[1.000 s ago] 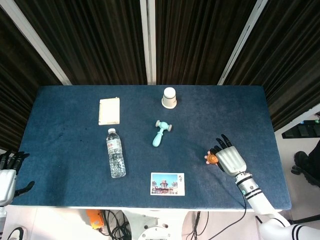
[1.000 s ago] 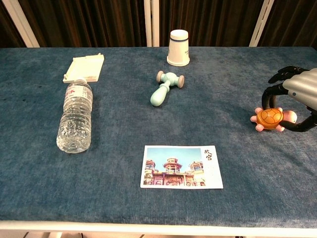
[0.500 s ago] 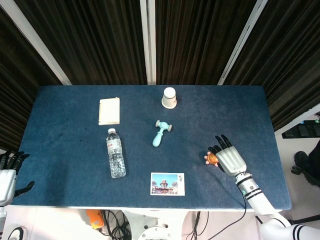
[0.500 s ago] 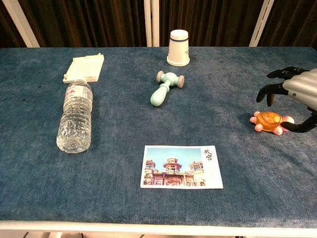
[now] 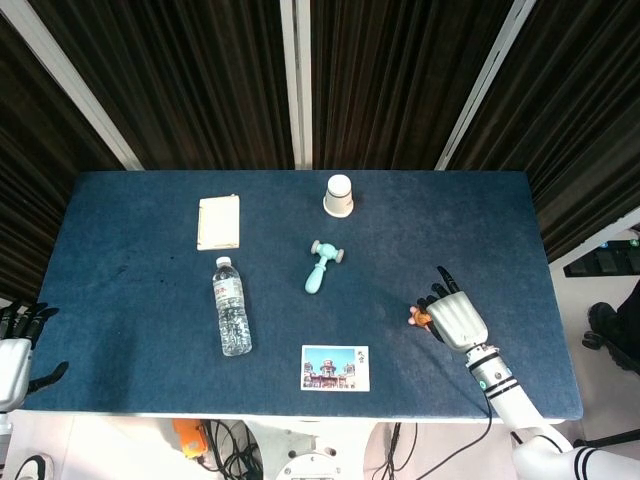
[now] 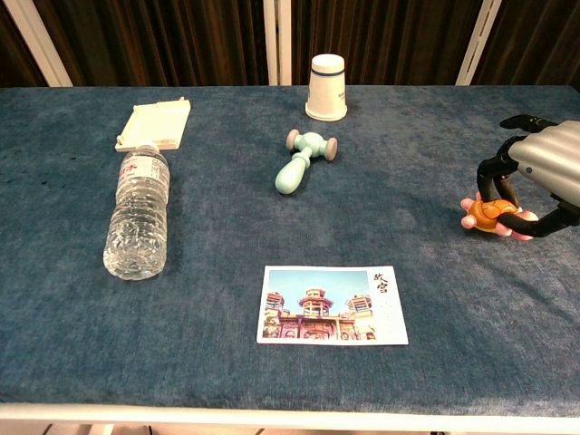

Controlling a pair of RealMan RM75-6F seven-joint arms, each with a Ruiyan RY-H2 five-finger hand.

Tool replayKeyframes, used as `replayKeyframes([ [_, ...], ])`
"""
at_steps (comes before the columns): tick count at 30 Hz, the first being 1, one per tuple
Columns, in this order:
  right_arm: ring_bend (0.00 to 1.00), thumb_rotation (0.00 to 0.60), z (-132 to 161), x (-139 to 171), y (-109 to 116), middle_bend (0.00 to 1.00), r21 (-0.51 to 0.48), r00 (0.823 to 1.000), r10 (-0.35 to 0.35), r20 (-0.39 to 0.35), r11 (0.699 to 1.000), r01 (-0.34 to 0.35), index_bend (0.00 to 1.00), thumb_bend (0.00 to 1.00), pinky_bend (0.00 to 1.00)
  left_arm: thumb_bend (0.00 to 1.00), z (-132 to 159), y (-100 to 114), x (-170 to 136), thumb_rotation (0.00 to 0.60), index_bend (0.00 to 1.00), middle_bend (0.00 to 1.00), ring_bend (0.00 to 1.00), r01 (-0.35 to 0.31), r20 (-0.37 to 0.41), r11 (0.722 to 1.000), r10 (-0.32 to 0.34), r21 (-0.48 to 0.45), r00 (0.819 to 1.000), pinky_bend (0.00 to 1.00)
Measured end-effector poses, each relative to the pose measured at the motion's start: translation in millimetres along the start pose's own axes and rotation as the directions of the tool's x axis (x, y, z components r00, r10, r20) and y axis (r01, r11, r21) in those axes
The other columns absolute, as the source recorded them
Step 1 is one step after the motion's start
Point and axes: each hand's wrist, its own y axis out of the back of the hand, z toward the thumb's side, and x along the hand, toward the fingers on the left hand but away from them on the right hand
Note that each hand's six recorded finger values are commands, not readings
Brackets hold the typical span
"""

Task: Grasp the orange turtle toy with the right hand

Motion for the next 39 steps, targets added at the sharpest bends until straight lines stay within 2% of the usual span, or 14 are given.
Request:
replayKeyframes([
  [6, 0.41, 0.600, -1.9, 1.3, 1.3, 0.90, -0.016, 1.000, -0.024, 0.002, 1.000, 0.024, 0.99, 0.51, 0.00, 0.16, 1.3, 0.6, 0.0, 0.600, 0.21, 0.13, 0.00, -0.001, 0.003, 1.000, 0.001, 0.003, 1.000, 0.10],
  [8, 0.34, 0.600, -3.6, 1.8, 0.3, 0.78, -0.013, 1.000, -0.016, 0.005, 1.000, 0.016, 0.84, 0.40, 0.00, 0.16, 1.9, 0.6, 0.3, 0.600, 0.21, 0.13, 0.00, 0.000, 0.004, 1.000, 0.000, 0.004, 1.000, 0.10],
  [10, 0.17, 0.600, -5.8, 2.5, -2.5, 0.47, -0.006, 1.000, 0.009, 0.008, 1.000, -0.009, 0.50, 0.28, 0.00, 0.16, 2.8, 0.8, 0.8, 0.600, 0.21, 0.13, 0.00, -0.001, 0.006, 1.000, 0.001, 0.005, 1.000, 0.10],
  [12, 0.05, 0.600, -8.9, 3.5, -6.5, 0.28, 0.003, 0.999, 0.049, 0.017, 0.999, -0.049, 0.29, 0.23, 0.00, 0.16, 3.4, 1.0, 1.2, 0.600, 0.21, 0.13, 0.00, -0.001, 0.007, 1.000, 0.001, 0.006, 1.000, 0.10],
  [13, 0.02, 0.600, -10.0, 4.0, -7.5, 0.22, 0.005, 0.998, 0.065, 0.022, 0.998, -0.065, 0.22, 0.20, 0.00, 0.16, 3.4, 1.0, 1.2, 0.600, 0.21, 0.13, 0.00, -0.001, 0.007, 1.000, 0.001, 0.006, 1.000, 0.10],
  [15, 0.00, 0.600, -11.2, 4.7, -7.3, 0.15, 0.005, 0.996, 0.088, 0.029, 0.996, -0.088, 0.14, 0.17, 0.00, 0.16, 3.6, 0.7, 1.4, 0.600, 0.21, 0.13, 0.00, 0.001, 0.007, 1.000, -0.001, 0.007, 1.000, 0.10],
  [19, 0.00, 0.600, -11.9, 5.4, -4.2, 0.13, 0.011, 0.995, 0.095, 0.027, 0.995, -0.095, 0.11, 0.23, 0.00, 0.16, 4.0, 1.0, 1.5, 0.600, 0.21, 0.13, 0.00, 0.000, 0.008, 1.000, 0.000, 0.007, 1.000, 0.10],
  [21, 0.00, 0.600, -11.9, 5.9, -3.9, 0.16, 0.010, 0.995, 0.097, 0.026, 0.995, -0.097, 0.12, 0.24, 0.00, 0.16, 3.8, 1.0, 1.3, 0.600, 0.21, 0.13, 0.00, 0.000, 0.008, 1.000, 0.000, 0.006, 1.000, 0.10],
  [23, 0.00, 0.600, -12.1, 6.3, -4.5, 0.23, 0.008, 0.995, 0.101, 0.026, 0.995, -0.101, 0.16, 0.26, 0.00, 0.16, 3.5, 0.8, 1.0, 0.600, 0.21, 0.13, 0.00, 0.001, 0.007, 1.000, -0.001, 0.006, 1.000, 0.10],
  [26, 0.03, 0.600, -11.3, 6.5, -6.4, 0.40, 0.009, 0.994, 0.108, 0.024, 0.994, -0.108, 0.31, 0.27, 0.00, 0.16, 3.1, 0.6, 0.7, 0.600, 0.21, 0.13, 0.00, 0.001, 0.006, 1.000, -0.001, 0.005, 1.000, 0.10],
  [30, 0.19, 0.600, -10.0, 5.4, -9.8, 0.63, 0.013, 0.993, 0.111, 0.029, 0.994, -0.112, 0.64, 0.34, 0.00, 0.16, 2.4, 0.6, 0.4, 0.600, 0.21, 0.13, 0.00, 0.001, 0.004, 1.000, -0.001, 0.005, 1.000, 0.10],
  [34, 0.32, 0.600, -8.1, 3.5, -12.1, 0.83, 0.010, 0.994, 0.103, 0.041, 0.995, -0.103, 0.91, 0.41, 0.00, 0.16, 1.7, 0.0, 0.4, 0.600, 0.21, 0.13, 0.00, 0.003, 0.003, 1.000, -0.003, 0.004, 1.000, 0.10],
  [36, 0.37, 0.600, -7.4, 2.7, -10.8, 0.89, 0.009, 0.995, 0.087, 0.044, 0.996, -0.087, 0.98, 0.44, 0.00, 0.16, 1.2, -0.3, 0.5, 0.600, 0.21, 0.13, 0.00, 0.004, 0.002, 1.000, -0.004, 0.004, 1.000, 0.10],
  [39, 0.39, 0.600, -6.9, 2.6, -8.9, 0.93, 0.006, 0.997, 0.061, 0.043, 0.998, -0.061, 1.00, 0.44, 0.00, 0.16, 0.8, -0.6, 0.6, 0.600, 0.21, 0.13, 0.00, 0.004, 0.001, 1.000, -0.004, 0.003, 1.000, 0.10],
])
